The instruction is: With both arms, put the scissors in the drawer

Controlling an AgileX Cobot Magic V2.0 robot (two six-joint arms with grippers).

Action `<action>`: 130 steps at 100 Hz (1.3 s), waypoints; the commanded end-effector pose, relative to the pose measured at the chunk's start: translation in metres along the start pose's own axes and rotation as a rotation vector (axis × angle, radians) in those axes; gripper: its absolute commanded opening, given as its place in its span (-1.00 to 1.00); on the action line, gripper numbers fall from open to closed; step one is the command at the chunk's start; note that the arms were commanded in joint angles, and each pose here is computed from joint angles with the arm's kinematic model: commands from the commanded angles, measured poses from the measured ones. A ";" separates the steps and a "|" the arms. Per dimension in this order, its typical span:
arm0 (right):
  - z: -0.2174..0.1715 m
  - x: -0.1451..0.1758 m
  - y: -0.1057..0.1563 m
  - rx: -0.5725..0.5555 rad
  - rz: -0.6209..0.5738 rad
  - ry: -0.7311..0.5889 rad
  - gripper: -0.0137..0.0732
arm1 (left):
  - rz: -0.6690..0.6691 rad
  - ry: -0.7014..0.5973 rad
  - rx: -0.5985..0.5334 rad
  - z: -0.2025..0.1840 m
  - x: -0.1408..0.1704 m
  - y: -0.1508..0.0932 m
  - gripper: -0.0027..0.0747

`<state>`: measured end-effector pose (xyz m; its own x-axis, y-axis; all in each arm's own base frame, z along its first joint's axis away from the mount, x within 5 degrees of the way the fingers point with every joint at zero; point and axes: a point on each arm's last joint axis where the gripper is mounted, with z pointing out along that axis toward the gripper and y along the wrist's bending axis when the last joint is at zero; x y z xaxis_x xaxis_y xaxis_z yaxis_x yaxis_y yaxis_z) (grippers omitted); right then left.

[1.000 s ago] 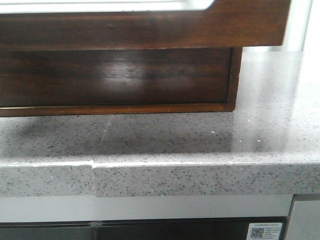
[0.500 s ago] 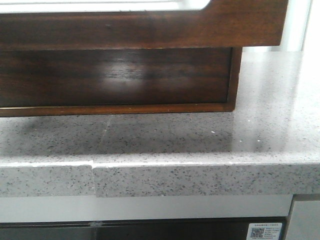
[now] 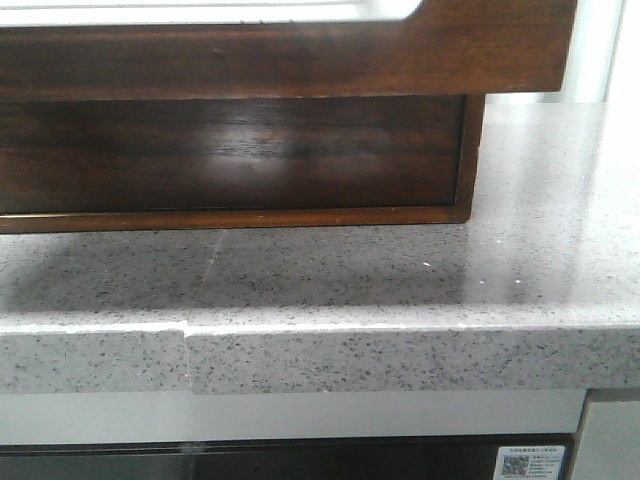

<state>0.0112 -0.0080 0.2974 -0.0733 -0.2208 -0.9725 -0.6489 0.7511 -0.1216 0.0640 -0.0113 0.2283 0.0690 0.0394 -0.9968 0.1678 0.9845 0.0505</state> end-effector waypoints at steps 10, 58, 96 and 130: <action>-0.005 -0.011 -0.002 0.021 -0.014 -0.096 -0.83 | -0.059 -0.142 -0.096 -0.008 0.009 0.004 -0.99; -0.005 -0.011 -0.002 0.021 -0.014 -0.096 -0.83 | -0.144 -0.045 -0.229 -0.013 0.020 0.012 -0.99; -0.005 -0.011 -0.002 0.021 -0.014 -0.096 -0.83 | -0.179 0.229 -0.206 -0.015 0.045 0.009 -0.99; -0.005 -0.011 -0.002 0.021 -0.014 -0.096 -0.83 | -0.181 0.227 -0.206 -0.015 0.045 0.009 -0.99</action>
<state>0.0113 -0.0080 0.2968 -0.0769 -0.2226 -0.9719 -0.6485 0.7516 -0.1208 0.0535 0.0024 0.1833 -0.2317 -0.1116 -0.9664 -0.0608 0.9931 -0.1001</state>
